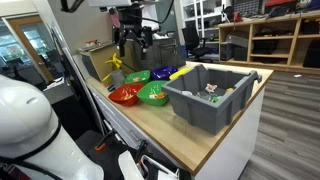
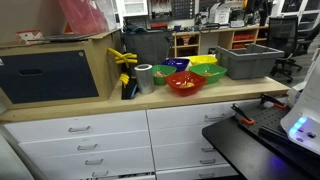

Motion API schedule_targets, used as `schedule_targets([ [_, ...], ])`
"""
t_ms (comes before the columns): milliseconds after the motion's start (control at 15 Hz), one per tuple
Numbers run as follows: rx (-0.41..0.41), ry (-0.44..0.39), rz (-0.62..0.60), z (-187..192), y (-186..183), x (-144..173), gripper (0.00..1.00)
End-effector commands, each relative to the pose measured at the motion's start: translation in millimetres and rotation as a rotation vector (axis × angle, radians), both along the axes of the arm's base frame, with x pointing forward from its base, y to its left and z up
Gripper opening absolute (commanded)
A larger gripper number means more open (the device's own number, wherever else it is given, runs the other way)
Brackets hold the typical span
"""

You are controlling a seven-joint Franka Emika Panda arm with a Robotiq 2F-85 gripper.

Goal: Move the white stuffed toy from the grey bin to the green bowl

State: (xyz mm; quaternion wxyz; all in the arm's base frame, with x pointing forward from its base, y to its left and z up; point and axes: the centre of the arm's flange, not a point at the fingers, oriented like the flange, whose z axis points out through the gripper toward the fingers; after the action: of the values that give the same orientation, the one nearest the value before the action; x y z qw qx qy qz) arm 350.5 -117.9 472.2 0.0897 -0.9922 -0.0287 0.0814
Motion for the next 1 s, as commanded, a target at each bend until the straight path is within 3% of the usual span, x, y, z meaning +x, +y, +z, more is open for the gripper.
schedule_targets([
  [0, 0.0, 0.0, 0.0, 0.0, 0.0, 0.0, 1.0],
  [733, 0.0, 0.0, 0.0, 0.0, 0.0, 0.0, 1.0],
  [933, -0.013, -0.036, -0.039, -3.9, 0.4, 20.5, 1.0],
])
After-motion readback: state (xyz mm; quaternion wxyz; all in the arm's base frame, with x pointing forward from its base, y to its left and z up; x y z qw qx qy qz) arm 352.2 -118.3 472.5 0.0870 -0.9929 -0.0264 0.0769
